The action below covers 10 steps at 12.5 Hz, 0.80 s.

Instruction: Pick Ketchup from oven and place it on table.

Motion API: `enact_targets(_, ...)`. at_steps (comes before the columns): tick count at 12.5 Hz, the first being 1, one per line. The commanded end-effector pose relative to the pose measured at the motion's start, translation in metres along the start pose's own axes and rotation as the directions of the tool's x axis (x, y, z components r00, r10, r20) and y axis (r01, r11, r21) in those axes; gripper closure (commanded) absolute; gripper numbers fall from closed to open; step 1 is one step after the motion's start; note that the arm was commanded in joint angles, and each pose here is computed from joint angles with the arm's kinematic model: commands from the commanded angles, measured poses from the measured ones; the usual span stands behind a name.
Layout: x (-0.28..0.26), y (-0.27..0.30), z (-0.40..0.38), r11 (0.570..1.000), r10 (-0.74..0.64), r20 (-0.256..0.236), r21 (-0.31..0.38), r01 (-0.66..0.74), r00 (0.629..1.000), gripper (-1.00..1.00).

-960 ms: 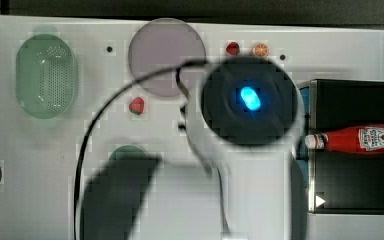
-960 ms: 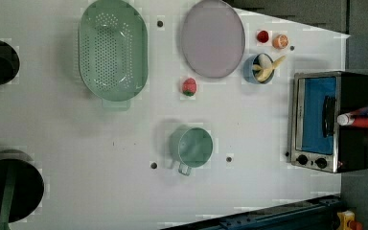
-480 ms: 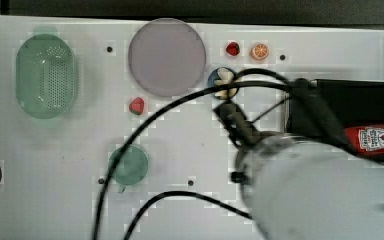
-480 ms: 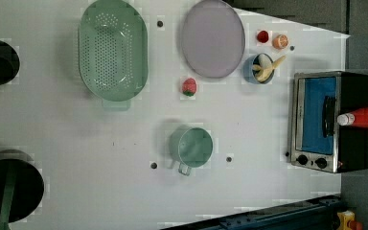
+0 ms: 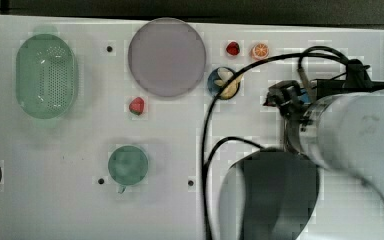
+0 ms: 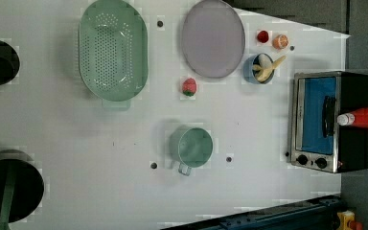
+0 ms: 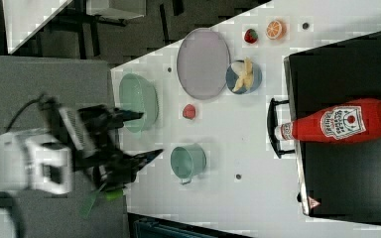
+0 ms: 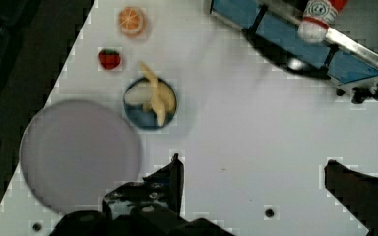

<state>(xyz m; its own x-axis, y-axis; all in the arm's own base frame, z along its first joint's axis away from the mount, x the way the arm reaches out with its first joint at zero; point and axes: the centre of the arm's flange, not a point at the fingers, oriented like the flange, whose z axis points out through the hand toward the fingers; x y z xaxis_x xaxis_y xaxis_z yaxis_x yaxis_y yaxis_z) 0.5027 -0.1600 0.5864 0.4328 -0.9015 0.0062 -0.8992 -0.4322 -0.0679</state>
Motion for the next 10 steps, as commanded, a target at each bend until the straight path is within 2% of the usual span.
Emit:
enact_targets(1, 0.069, 0.048, 0.025, 0.989, 0.148, -0.026, 0.002, -0.148, 0.989, -1.0)
enact_targets(4, 0.121, 0.069, 0.053, 0.971, 0.238, -0.108, 0.031, -0.236, 0.965, -1.0)
enact_targets(6, 0.148, 0.082, 0.077, 0.96, 0.281, -0.15, 0.023, -0.28, 0.948, -1.0)
enact_targets(8, 0.167, 0.095, 0.105, 0.947, 0.313, -0.16, -0.02, -0.32, 0.936, -1.0)
enact_targets(10, 0.182, 0.106, 0.13, 0.929, 0.359, -0.142, -0.041, -0.368, 0.922, -1.0)
